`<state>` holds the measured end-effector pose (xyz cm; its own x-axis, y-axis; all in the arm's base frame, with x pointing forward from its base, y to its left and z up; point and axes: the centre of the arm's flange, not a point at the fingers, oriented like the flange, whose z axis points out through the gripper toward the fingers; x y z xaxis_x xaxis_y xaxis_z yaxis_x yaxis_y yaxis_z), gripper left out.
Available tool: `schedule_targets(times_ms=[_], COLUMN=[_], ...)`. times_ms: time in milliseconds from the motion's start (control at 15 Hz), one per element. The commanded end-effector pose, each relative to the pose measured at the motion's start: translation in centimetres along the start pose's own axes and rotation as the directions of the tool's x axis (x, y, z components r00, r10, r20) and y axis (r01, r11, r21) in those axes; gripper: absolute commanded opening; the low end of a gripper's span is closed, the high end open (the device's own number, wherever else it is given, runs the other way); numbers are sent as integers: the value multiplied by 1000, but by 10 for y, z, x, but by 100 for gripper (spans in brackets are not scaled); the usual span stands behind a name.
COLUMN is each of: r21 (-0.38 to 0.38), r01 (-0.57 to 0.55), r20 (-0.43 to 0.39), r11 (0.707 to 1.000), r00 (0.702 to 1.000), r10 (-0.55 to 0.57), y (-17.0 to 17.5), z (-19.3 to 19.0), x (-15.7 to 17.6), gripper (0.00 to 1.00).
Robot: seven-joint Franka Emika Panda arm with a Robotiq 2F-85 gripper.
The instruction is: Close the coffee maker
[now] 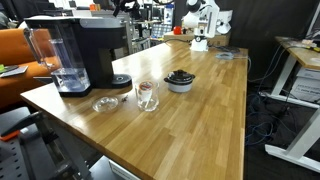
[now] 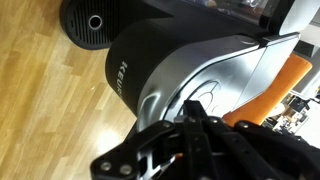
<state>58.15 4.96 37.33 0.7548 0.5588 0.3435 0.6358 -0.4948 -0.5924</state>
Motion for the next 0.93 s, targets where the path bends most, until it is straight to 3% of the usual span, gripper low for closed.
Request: schedule_targets(times_ms=[0,267,467,600,867], r21=[50,-35,-110,-168,-269], r01=[32,52,101,101,27], r20=[-27,39,103,135,145], r11=[998,998,989,981,963], r00=[999,998,991,988,989], r10=[-31,-51,-90,-79,13], y=[-7,-46,-102,-135,-192], z=[-1,-9,-19,-23,-24], x=[-13,-8,5,9,-9], gripper=[0,0,1,27,54])
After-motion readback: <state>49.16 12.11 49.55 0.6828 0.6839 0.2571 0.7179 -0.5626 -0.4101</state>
